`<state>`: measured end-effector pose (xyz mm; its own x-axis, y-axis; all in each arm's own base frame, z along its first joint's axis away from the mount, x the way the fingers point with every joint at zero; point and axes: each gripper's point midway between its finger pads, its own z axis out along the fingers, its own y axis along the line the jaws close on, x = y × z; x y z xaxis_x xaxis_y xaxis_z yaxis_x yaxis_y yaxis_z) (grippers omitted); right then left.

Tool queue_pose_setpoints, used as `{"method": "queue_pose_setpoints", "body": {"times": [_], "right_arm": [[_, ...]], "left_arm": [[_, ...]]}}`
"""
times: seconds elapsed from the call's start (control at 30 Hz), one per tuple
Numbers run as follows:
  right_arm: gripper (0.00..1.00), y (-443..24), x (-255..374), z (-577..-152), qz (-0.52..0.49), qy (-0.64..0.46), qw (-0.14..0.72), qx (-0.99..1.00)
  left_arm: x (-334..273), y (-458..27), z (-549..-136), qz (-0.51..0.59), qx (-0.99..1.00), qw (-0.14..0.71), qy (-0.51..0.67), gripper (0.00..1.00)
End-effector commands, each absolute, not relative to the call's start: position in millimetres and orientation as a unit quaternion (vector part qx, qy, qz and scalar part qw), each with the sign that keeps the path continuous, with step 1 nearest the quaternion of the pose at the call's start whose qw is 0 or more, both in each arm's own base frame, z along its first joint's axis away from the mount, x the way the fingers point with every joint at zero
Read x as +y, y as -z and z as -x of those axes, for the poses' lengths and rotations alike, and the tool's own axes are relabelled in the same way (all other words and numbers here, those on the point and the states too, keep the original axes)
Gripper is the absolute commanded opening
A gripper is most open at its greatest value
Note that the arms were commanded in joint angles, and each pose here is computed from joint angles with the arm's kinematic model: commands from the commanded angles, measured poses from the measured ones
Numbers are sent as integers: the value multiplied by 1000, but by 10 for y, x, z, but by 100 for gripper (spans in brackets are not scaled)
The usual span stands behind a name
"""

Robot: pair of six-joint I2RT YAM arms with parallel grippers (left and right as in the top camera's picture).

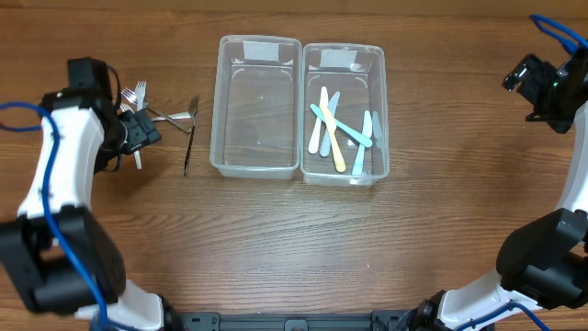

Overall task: Pack container
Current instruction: 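Place the yellow knife into the right container and withdraw right, then lower left gripper onto the fork pile and grasp a white fork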

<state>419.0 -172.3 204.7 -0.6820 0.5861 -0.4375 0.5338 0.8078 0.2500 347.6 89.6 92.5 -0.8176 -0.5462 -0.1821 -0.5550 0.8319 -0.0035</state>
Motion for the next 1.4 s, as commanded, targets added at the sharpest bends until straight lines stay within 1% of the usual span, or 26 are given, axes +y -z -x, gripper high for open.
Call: {"method": "queue_pose_setpoints", "body": {"times": [0.0,0.17,0.3,0.43,0.53,0.63,0.7,0.87,1.0,1.37], "right_arm": [[100,-2135,-1695,-4196,-307,-53,263,913],[100,-2090,-1659,-4121,-310,-56,244,917],[100,-2051,-1625,-4050,-313,-58,227,920],[100,-2025,-1600,-3999,-315,-60,214,923],[100,-2019,-1567,-3988,-314,-67,210,923],[100,-2021,-1528,-3992,-312,-78,208,924],[100,-2023,-1510,-3996,-311,-83,208,924],[100,-2008,-1484,-3962,-312,-87,200,925],[100,-1995,-1471,-3933,-313,-88,193,926],[100,-1982,-1455,-3902,-314,-89,185,927]], "left_arm": [[1065,-1178,-4007,216,967,127,-44,100],[1151,-1249,-4386,187,974,121,-48,100],[1172,-1073,-4583,188,975,107,-42,100],[1155,-819,-4636,186,978,85,-42,92],[1106,-672,-4659,158,984,73,-42,82],[1072,-596,-4731,121,988,76,-56,75],[1070,-592,-4778,116,987,83,-71,73],[984,-539,-4847,106,988,88,-72,74],[974,-466,-4844,95,989,81,-74,63],[860,-454,-4872,116,989,86,-42,62]]}}
